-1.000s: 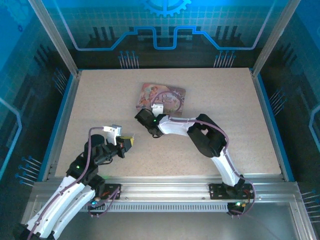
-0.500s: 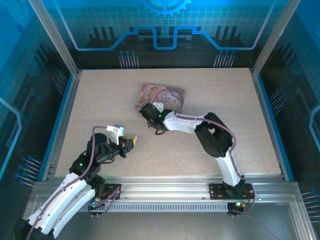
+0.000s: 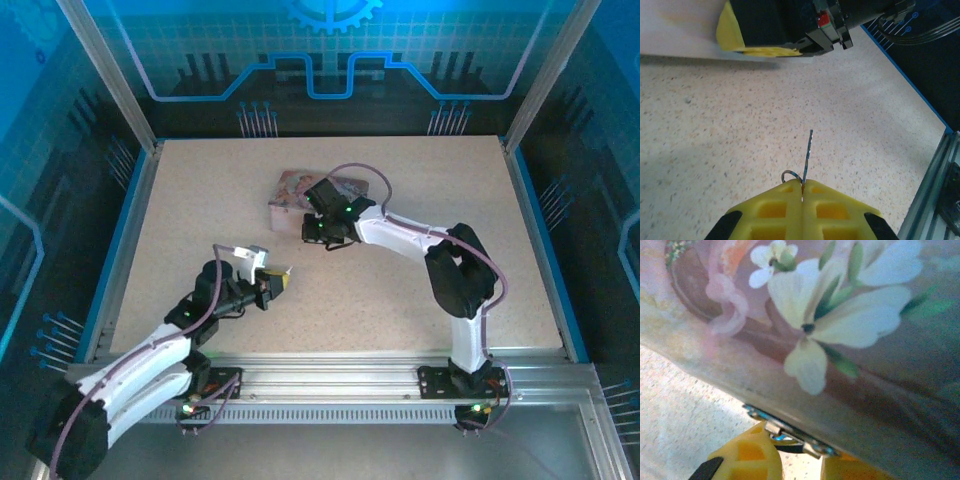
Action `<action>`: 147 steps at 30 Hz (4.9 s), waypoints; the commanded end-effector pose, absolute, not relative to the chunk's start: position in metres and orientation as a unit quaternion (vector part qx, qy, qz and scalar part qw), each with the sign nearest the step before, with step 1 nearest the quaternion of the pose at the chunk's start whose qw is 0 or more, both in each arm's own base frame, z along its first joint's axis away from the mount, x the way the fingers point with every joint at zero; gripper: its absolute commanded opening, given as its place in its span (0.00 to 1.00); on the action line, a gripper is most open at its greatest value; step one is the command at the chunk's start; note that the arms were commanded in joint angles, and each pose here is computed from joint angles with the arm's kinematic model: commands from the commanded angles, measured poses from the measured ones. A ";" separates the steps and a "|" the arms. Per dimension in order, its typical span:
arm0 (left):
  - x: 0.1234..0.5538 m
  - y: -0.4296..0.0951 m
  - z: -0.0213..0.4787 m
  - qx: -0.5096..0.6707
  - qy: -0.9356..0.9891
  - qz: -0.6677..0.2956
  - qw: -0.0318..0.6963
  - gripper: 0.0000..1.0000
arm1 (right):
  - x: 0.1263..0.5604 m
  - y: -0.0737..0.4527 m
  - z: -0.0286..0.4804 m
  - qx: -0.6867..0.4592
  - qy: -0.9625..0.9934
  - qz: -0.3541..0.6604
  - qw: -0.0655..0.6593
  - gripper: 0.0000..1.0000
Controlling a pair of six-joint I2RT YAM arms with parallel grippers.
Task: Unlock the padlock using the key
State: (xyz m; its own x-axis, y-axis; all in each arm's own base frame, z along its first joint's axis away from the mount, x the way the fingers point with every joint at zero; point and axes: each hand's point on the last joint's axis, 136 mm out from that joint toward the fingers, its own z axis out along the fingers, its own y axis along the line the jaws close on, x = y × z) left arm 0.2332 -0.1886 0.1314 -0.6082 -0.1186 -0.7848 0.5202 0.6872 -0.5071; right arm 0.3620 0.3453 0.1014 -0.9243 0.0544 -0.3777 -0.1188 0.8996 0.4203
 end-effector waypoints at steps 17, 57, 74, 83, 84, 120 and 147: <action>0.295 -0.219 0.124 0.109 0.727 -0.479 0.480 0.00 | 0.339 0.340 0.154 -0.042 0.926 0.342 0.156 0.00; 0.315 -0.221 0.120 0.139 0.721 -0.493 0.467 0.00 | 0.327 0.339 0.163 -0.043 0.916 0.376 0.129 0.00; 0.318 -0.220 0.121 0.128 0.722 -0.498 0.463 0.00 | 0.324 0.341 0.162 -0.045 0.916 0.376 0.132 0.00; 0.320 -0.230 0.129 0.117 0.717 -0.513 0.457 0.00 | 0.322 0.347 0.153 -0.047 0.921 0.365 0.131 0.00; 0.320 -0.231 0.129 0.118 0.717 -0.514 0.456 0.00 | 0.321 0.347 0.152 -0.047 0.921 0.364 0.131 0.00; 0.308 -0.236 0.151 0.125 0.699 -0.517 0.478 0.00 | 0.298 0.346 0.183 -0.091 0.911 0.387 0.111 0.00; 0.301 -0.222 0.143 0.102 0.714 -0.524 0.453 0.00 | 0.302 0.336 0.174 -0.074 0.917 0.371 0.121 0.00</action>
